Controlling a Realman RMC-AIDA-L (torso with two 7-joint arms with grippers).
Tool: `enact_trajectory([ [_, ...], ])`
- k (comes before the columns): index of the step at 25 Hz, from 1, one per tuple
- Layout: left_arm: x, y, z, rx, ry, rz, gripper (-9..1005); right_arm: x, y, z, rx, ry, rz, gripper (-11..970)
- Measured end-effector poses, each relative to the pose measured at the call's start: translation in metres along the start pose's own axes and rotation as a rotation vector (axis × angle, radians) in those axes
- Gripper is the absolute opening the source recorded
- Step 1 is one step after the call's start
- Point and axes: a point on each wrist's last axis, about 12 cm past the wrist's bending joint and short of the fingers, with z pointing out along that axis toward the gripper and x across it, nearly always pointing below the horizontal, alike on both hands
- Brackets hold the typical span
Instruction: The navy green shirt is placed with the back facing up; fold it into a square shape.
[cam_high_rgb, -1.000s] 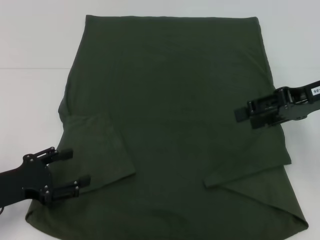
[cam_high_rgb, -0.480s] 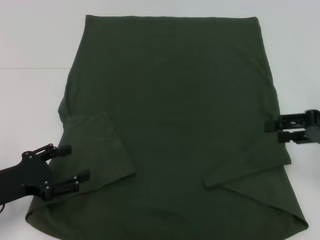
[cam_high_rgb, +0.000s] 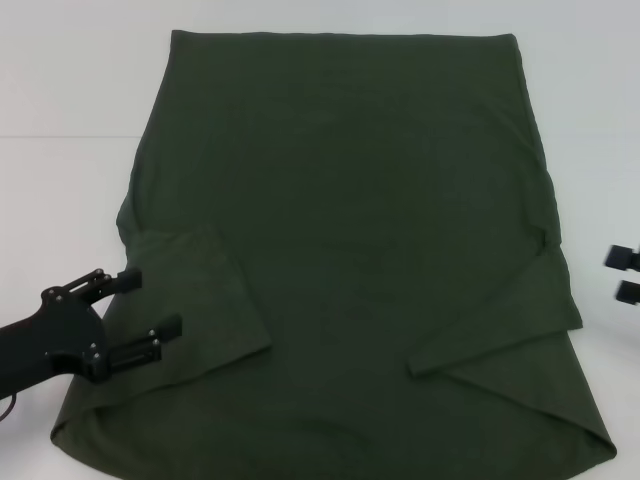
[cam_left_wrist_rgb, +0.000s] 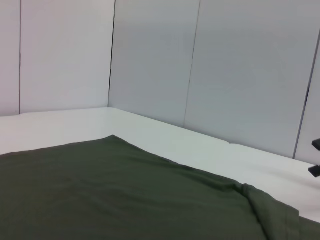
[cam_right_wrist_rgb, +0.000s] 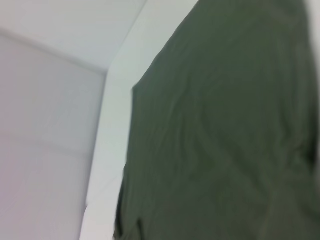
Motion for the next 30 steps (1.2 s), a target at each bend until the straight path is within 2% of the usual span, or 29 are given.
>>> enact_trajectory([
  [4, -0.002, 0.001, 0.002, 0.0, -0.008, 0.0, 850, -0.001, -0.009, -0.01, 0.04, -0.045, 0.038, 776],
  [10, -0.002, 0.0, 0.003, -0.006, -0.039, -0.018, 850, 0.001, -0.02, -0.003, 0.105, -0.055, 0.083, 777],
  [23, -0.001, 0.0, 0.003, -0.01, -0.043, -0.027, 850, -0.004, -0.016, 0.034, 0.191, 0.001, 0.023, 776],
  [30, 0.0, 0.0, 0.004, -0.009, -0.045, -0.028, 850, -0.006, -0.014, 0.04, 0.202, 0.004, -0.003, 777],
])
